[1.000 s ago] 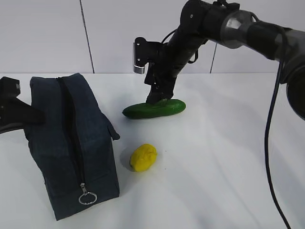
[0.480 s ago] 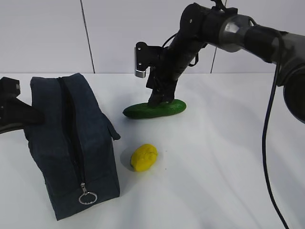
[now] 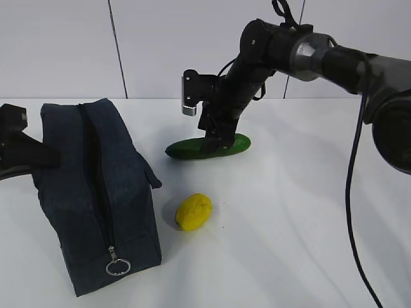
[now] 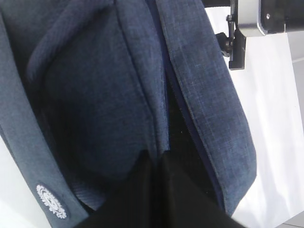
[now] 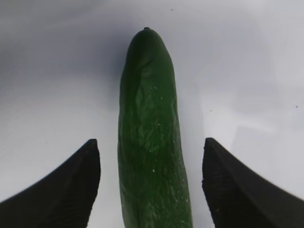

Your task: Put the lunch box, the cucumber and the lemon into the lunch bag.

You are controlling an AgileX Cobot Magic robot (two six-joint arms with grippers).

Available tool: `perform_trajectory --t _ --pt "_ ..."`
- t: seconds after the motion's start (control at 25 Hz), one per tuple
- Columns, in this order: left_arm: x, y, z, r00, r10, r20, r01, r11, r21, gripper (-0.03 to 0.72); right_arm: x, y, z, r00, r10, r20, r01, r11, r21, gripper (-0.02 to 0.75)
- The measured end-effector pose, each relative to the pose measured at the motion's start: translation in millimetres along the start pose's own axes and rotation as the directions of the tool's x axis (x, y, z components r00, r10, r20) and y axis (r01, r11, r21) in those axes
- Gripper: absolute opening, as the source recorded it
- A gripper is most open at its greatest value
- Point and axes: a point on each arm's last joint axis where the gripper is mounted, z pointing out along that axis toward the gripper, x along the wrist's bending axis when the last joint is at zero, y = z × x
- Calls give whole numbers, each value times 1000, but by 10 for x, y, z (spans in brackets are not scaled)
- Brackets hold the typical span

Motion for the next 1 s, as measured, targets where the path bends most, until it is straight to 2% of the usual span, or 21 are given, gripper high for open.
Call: perform_trajectory --t 0.8,1.0 --pt "-1 -1 0 1000 0 1 0 1000 2 -3 45 -62 148 999 12 -43 -11 1000 12 510" --pt "-1 -1 0 1000 0 1 0 1000 2 -3 54 -64 150 999 12 -52 -11 1000 13 457"
